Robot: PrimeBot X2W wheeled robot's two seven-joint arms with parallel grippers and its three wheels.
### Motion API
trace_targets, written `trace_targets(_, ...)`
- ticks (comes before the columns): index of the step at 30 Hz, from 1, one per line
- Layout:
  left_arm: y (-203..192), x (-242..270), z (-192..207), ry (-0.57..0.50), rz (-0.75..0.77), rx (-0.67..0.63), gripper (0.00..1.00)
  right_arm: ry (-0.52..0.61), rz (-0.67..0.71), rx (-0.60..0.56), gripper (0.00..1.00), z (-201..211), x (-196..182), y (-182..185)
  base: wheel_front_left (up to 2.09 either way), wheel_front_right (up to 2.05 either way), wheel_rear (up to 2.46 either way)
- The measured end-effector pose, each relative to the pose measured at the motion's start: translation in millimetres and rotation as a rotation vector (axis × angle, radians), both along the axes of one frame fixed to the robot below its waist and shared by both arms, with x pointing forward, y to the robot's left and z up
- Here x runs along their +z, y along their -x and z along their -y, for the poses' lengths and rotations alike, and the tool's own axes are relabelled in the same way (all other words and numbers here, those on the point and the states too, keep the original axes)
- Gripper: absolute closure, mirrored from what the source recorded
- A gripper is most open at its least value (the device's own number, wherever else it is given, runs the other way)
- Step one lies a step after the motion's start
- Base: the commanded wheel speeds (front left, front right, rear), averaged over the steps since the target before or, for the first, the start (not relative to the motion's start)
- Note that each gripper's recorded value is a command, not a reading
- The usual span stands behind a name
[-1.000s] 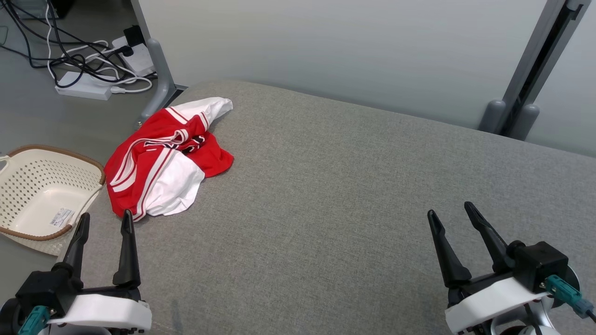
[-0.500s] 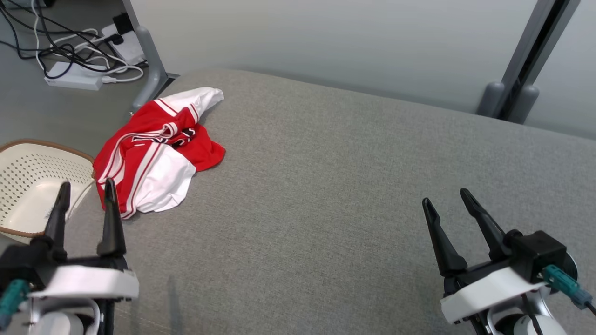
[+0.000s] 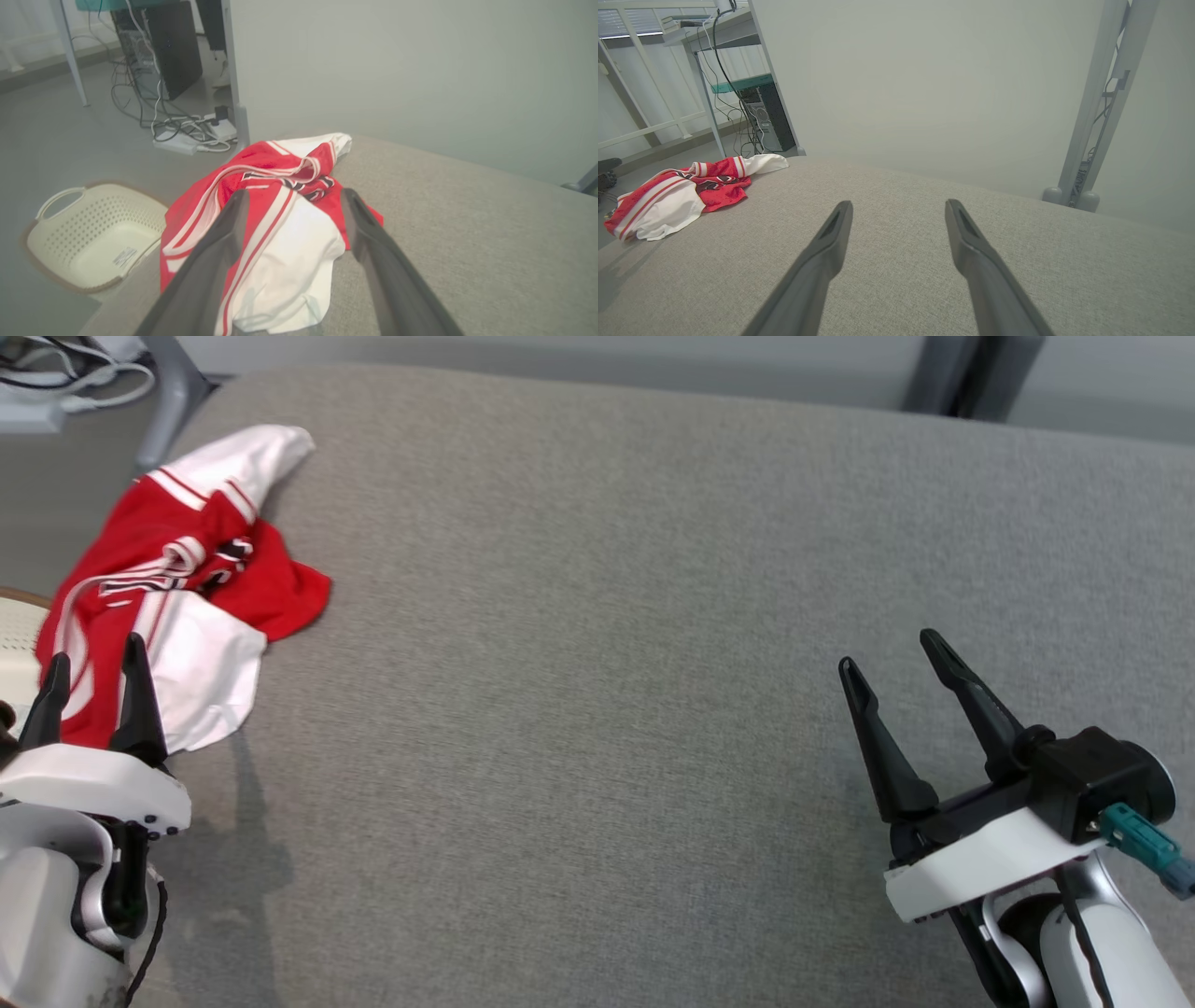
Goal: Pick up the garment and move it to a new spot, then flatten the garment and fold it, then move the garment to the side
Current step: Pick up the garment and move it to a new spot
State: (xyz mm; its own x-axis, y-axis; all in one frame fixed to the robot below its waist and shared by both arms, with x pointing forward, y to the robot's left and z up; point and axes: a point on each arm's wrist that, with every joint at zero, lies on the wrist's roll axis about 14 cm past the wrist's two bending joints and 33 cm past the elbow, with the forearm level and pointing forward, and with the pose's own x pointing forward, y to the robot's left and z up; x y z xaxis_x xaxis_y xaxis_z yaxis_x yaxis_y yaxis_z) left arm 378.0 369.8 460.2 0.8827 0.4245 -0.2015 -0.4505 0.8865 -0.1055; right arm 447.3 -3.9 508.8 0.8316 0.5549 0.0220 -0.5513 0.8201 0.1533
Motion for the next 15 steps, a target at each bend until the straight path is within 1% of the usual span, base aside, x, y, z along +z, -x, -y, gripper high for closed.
trace_targets(3,-8,-38,-3,0.073,-0.104,0.011,0.0,0.006,-0.025,-0.021,0.0,8,-13,-9,0.0,0.0,0.0)
trace_targets(9,-14,-99,-3,0.173,-0.274,0.033,0.0,0.025,-0.064,-0.056,0.0,23,-36,-23,0.0,0.0,0.0)
trace_targets(12,-13,-120,-2,0.204,-0.34,0.042,0.0,0.029,-0.079,-0.072,0.0,28,-44,-27,0.0,0.0,0.0)
trace_targets(14,-14,-128,-2,0.235,-0.356,0.057,0.0,0.033,-0.085,-0.081,0.0,32,-48,-29,0.0,0.0,0.0)
trace_targets(15,-14,-130,-3,0.243,-0.365,0.058,0.07,0.035,-0.088,-0.083,0.0,33,-50,-29,0.0,0.0,0.0)
